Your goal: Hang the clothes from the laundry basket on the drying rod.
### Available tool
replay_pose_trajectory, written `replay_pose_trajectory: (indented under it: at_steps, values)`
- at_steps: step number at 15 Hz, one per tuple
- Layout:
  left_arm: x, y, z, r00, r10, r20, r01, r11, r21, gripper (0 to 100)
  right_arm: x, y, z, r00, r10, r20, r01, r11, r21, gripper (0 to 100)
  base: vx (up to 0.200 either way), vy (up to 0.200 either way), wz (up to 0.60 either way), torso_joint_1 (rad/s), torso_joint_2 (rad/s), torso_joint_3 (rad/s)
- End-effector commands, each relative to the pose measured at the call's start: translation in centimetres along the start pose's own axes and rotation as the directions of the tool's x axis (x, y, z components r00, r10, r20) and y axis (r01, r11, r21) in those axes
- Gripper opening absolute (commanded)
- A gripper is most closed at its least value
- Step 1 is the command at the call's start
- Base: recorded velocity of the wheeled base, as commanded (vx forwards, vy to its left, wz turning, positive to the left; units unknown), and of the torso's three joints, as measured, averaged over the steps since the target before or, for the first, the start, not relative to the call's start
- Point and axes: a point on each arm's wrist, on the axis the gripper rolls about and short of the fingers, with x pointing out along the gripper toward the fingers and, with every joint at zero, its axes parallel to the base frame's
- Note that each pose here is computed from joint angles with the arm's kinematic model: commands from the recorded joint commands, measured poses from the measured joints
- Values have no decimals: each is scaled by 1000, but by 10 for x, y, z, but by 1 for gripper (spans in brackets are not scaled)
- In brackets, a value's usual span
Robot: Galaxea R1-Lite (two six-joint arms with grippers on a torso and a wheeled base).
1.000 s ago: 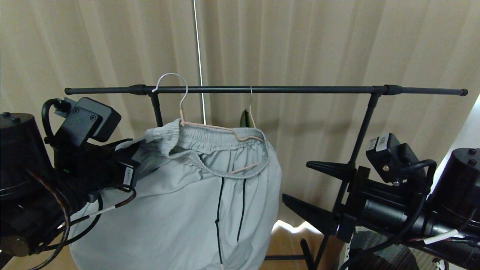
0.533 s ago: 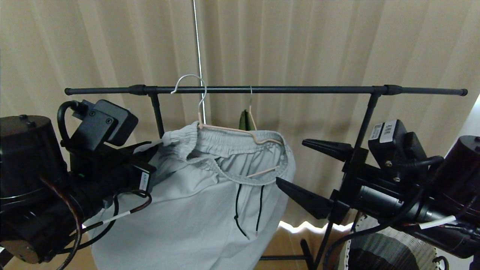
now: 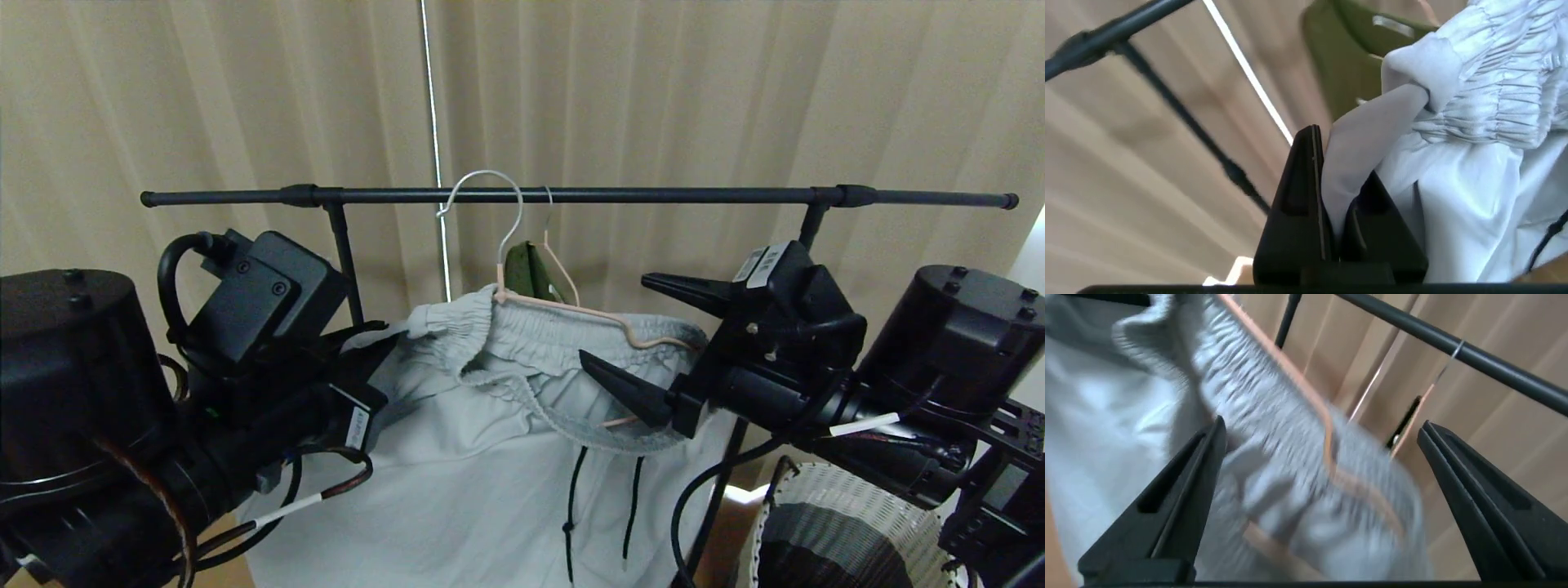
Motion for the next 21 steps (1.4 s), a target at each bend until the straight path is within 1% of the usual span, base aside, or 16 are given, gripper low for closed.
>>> replay_pose_trajectory:
  at_steps: [1,3,8,9,12,15,16,21]
  values:
    - [-1,-8,-1,999,-48,9,48,999,10,0,6,-1,-5,1000,-1,-12,0,1000,-12,100,0,0,0,0,0,0]
    - [-2,-11,0,996,-88,27,88,996,13,0,6,-1,-4,1000,-1,-10,1,1000,-19,100,0,0,0,0,0,0]
    - [-6,-14,0,993,-105,44,105,994,12,0,4,-3,-5,1000,-26,-16,26,999,-19,100,0,0,0,0,0,0]
    - [-7,-15,-1,992,-109,60,109,994,12,0,4,-3,-5,1000,-30,-9,30,999,-21,100,0,0,0,0,0,0]
    - [-14,-14,-3,980,-172,96,172,985,15,0,3,-9,-7,999,-51,-14,51,999,-20,100,0,0,0,0,0,0]
    - [-16,-13,-3,979,-177,97,176,984,16,0,2,-9,-7,999,-52,-16,52,998,-18,100,0,0,0,0,0,0]
    - [-16,-13,-3,979,-176,99,175,984,17,0,1,-9,-8,999,-51,-20,50,999,-17,0,0,0,0,0,0,0]
    - [-16,-13,-3,979,-176,100,175,984,15,0,-1,-8,-10,999,-47,-27,47,999,-16,0,0,0,0,0,0,0]
